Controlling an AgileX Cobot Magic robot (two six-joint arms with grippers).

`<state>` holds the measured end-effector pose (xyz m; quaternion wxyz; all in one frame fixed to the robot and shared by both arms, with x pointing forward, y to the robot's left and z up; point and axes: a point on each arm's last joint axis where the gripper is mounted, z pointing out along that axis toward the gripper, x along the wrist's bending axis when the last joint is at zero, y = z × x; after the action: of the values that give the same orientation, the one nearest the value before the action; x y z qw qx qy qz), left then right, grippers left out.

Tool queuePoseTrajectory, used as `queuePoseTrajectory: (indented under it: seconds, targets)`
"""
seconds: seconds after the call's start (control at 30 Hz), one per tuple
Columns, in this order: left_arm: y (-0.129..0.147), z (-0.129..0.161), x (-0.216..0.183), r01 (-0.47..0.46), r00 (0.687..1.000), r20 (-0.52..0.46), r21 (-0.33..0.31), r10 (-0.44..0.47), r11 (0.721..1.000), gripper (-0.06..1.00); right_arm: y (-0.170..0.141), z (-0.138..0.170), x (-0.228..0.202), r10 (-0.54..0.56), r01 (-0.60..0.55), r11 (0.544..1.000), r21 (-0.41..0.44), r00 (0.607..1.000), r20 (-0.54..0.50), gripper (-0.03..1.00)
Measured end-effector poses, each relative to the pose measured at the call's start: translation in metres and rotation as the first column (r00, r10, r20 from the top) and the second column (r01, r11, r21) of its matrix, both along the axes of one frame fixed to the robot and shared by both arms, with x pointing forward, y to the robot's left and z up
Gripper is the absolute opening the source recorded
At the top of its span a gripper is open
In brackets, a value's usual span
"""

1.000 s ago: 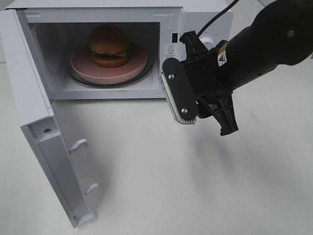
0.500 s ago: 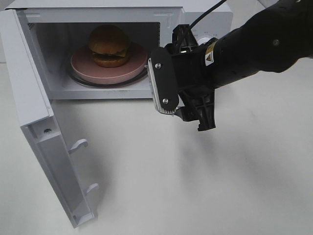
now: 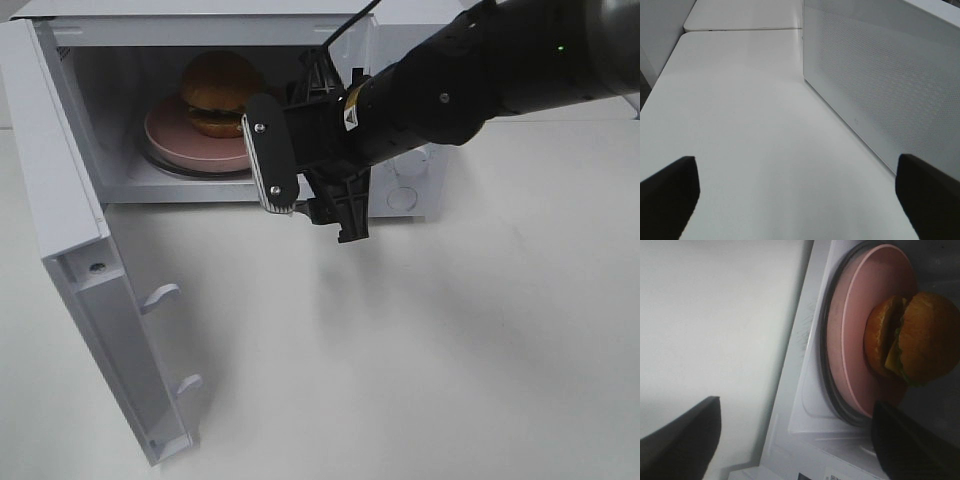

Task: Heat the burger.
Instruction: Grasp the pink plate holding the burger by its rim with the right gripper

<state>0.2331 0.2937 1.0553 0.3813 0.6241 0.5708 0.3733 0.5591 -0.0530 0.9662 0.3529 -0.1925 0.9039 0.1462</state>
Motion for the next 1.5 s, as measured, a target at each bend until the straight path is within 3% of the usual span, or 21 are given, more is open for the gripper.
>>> queuePoseTrajectory:
  seconds: [0.5,0.8,1.5]
  targets:
    - [0.000,0.000,0.000,0.000,1.000,0.000,0.000,0.000,1.000,0.99,0.030,-0.021,0.039,-0.003,0.003,1.000,0.012,1.000,0.014,0.79]
    - [0.000,0.000,0.000,0.000,1.000,0.000,0.000,0.000,1.000,0.99,0.036,-0.040,0.067,-0.058,0.058,0.998,-0.012,0.998,-0.032,0.78]
    - [0.000,0.000,0.000,-0.001,1.000,0.000,0.001,0.001,1.000,0.99,0.060,-0.052,0.100,-0.088,0.088,0.996,0.007,0.995,-0.037,0.77]
